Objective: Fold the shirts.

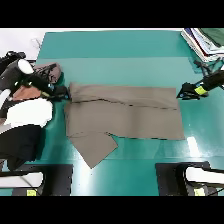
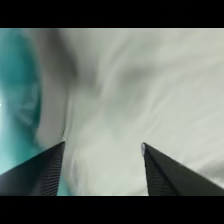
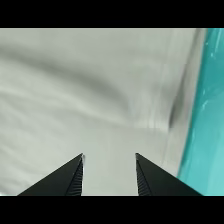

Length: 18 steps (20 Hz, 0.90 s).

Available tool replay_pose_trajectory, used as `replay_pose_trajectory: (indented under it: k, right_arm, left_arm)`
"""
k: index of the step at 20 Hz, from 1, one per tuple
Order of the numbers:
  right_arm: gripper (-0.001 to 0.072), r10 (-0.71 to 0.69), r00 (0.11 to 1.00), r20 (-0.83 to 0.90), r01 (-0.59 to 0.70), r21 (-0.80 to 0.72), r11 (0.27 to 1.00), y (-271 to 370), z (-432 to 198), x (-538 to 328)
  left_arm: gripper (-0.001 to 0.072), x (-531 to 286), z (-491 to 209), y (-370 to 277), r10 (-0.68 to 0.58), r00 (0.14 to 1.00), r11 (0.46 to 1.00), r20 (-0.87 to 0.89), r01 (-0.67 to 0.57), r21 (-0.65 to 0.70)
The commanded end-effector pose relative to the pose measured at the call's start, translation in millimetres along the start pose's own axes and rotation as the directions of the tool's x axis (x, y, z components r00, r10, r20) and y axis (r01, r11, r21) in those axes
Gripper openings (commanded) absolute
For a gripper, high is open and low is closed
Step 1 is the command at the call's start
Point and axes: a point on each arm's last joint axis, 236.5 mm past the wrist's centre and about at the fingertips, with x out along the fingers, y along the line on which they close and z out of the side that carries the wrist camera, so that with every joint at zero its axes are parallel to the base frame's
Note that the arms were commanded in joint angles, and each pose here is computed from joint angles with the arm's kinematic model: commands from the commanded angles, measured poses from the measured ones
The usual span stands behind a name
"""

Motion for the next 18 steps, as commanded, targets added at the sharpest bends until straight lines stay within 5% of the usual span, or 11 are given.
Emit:
replay_pose_trajectory:
  k: [1,6,10,16,18]
  right_arm:
    - [0.0373,-0.015,0.997,0.081,0.014,0.007,1.0,2,-23,-22]
    - [0.0373,0.021,0.99,0.141,-0.023,0.007,1.0,16,-32,-27]
    - [0.0373,0.034,0.989,0.144,-0.036,0.008,0.999,19,-33,-27]
    - [0.0373,0.033,0.991,0.128,-0.035,0.012,0.999,18,-36,-27]
    - [0.0373,0.031,0.994,0.1,-0.034,0.022,0.999,10,-45,-28]
  left_arm:
    - [0.055,-1,-89,14,0.057,0.997,0.996,-0.051,-0.06,-0.061]
    - [0.055,41,-201,6,-0.051,0.985,0.98,-0.164,0.018,-0.199]
    - [0.0549,65,-211,-24,-0.216,0.969,0.945,-0.121,0.177,-0.274]
    - [0.0545,82,-204,-69,-0.236,0.97,0.955,-0.054,0.222,-0.196]
    - [0.0177,82,-207,-72,-0.242,0.968,0.956,-0.065,0.227,-0.184]
